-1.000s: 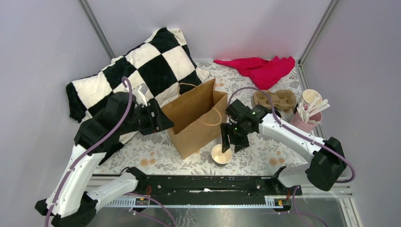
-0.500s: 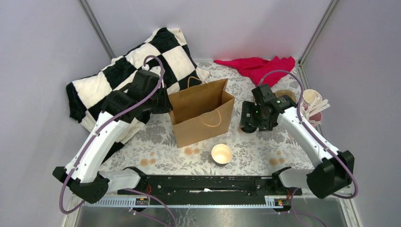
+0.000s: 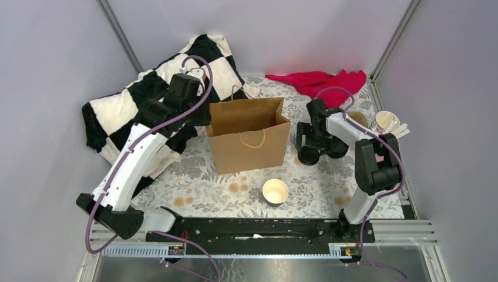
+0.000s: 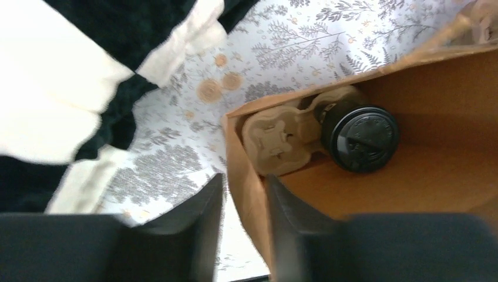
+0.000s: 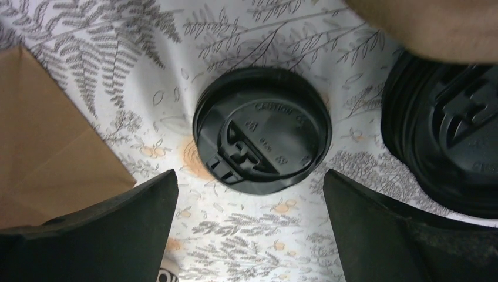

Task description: Pack the takeout coffee

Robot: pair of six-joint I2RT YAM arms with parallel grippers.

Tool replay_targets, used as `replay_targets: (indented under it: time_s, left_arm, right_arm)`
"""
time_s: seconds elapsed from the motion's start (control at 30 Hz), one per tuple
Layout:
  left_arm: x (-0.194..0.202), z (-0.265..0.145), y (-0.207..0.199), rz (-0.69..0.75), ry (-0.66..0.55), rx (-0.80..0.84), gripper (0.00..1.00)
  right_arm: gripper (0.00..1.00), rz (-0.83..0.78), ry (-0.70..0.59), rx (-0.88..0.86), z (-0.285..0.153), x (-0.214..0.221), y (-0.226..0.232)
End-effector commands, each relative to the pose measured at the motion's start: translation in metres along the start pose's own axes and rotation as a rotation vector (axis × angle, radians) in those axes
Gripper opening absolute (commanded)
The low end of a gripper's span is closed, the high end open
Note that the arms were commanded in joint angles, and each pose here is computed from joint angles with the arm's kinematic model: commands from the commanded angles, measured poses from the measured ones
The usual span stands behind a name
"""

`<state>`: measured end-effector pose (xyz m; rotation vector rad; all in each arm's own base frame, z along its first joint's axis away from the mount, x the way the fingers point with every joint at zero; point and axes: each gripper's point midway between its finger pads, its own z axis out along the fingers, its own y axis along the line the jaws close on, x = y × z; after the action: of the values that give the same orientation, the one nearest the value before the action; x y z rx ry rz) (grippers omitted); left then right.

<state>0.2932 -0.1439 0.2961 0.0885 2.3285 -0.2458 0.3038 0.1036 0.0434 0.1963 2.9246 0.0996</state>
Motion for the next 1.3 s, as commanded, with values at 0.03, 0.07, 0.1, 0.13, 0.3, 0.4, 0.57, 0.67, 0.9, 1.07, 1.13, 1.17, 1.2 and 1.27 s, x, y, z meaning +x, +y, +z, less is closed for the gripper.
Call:
replay_targets:
  time_s: [0.03, 0.07, 0.1, 0.13, 0.3, 0.4, 0.57, 0.67, 0.9, 1.07, 1.13, 1.17, 1.2, 1.27]
  left_arm:
    - [-0.033, -0.051, -0.005, -0.049, -0.097, 0.047, 0.57]
    - [-0.030, -0.062, -0.007, -0.067, -0.091, 0.064, 0.63]
    - [-0.027, -0.072, -0.008, -0.086, -0.083, 0.084, 0.70]
    - [-0.018, -0.082, -0.010, -0.106, -0.059, 0.106, 0.74]
    - [0.032, -0.109, -0.021, -0.240, 0.053, 0.224, 0.79]
    - [0.067, -0.111, -0.024, -0.293, 0.139, 0.264, 0.78]
    - [0.101, -0.113, -0.028, -0.323, 0.224, 0.318, 0.76]
    - [0.115, -0.112, -0.033, -0.340, 0.258, 0.362, 0.72]
    - [0.147, -0.104, -0.045, -0.400, 0.310, 0.457, 0.65]
    - [0.170, -0.100, -0.051, -0.352, 0.327, 0.477, 0.65]
    - [0.174, -0.096, -0.061, -0.336, 0.316, 0.512, 0.65]
    - [0.175, -0.092, -0.066, -0.325, 0.306, 0.519, 0.65]
    - [0.177, -0.091, -0.072, -0.303, 0.301, 0.525, 0.65]
    - [0.179, -0.087, -0.087, -0.240, 0.273, 0.522, 0.65]
  right_arm:
    - [1.00, -0.054, -0.053, -0.003, 0.006, -0.025, -0.002]
    - [1.00, -0.060, -0.052, 0.005, 0.008, -0.026, -0.004]
    - [1.00, -0.065, -0.048, 0.009, 0.009, -0.026, -0.005]
    - [1.00, -0.070, -0.043, 0.010, 0.011, -0.026, -0.005]
    - [0.97, -0.089, -0.036, 0.009, 0.019, -0.028, -0.004]
    - [0.90, -0.093, -0.033, 0.020, 0.023, -0.029, -0.006]
    - [0.84, -0.093, -0.027, 0.035, 0.026, -0.030, -0.008]
    - [0.78, -0.093, -0.026, 0.032, 0.027, -0.029, -0.007]
    - [0.73, -0.076, -0.017, 0.018, 0.013, -0.019, -0.008]
    - [0.72, -0.048, -0.020, -0.092, -0.033, 0.012, 0.001]
    - [0.72, -0.053, -0.023, -0.142, -0.051, 0.029, 0.005]
    - [0.71, -0.053, -0.022, -0.158, -0.059, 0.038, 0.006]
    - [0.71, -0.056, -0.017, -0.171, -0.066, 0.046, 0.006]
    - [0.71, -0.083, -0.013, -0.203, -0.083, 0.061, 0.012]
